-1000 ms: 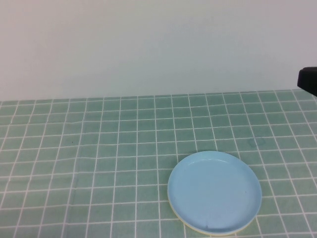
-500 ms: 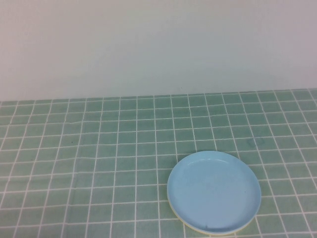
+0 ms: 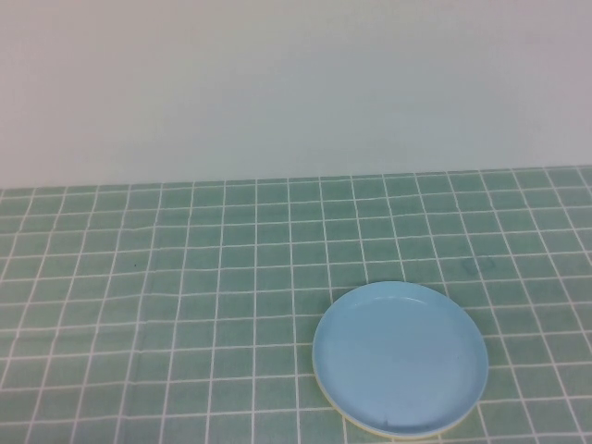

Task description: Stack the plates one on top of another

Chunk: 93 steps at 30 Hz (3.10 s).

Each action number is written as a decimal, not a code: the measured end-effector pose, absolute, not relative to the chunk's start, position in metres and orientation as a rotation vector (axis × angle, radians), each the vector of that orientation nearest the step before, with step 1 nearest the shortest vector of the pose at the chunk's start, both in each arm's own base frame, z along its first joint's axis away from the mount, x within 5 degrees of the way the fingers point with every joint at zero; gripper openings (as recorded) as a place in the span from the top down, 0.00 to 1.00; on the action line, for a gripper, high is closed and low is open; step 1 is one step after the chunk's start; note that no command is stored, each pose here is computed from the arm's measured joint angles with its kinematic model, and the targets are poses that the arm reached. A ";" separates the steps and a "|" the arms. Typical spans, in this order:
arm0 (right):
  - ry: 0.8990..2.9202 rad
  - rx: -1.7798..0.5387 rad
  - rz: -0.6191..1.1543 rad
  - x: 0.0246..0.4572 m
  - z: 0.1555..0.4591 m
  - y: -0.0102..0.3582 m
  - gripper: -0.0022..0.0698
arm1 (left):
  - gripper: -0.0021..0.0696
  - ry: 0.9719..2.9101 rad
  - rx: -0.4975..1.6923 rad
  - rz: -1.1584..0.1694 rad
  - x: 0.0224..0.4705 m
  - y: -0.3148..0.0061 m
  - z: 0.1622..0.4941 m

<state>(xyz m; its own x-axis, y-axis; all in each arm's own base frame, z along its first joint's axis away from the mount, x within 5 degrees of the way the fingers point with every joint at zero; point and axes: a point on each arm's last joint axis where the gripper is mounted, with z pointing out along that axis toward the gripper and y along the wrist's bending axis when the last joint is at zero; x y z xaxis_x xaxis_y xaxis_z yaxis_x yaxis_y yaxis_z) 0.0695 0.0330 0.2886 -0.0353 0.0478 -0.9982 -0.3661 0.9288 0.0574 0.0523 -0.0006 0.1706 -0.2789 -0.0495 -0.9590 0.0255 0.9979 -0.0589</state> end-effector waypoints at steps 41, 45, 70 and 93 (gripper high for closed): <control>1.921 0.060 0.029 0.064 0.175 -0.001 0.97 | 0.97 1.852 -0.017 -0.072 0.052 -0.001 0.171; 1.913 0.073 0.038 0.062 0.172 -0.002 0.97 | 0.97 1.852 -0.017 -0.072 0.052 -0.001 0.171; 1.920 0.074 -0.065 0.051 0.167 -0.007 0.97 | 0.97 1.854 -0.019 -0.071 0.052 0.000 0.170; 1.920 0.073 -0.067 0.051 0.167 -0.007 0.97 | 0.97 1.854 -0.019 -0.071 0.052 0.000 0.170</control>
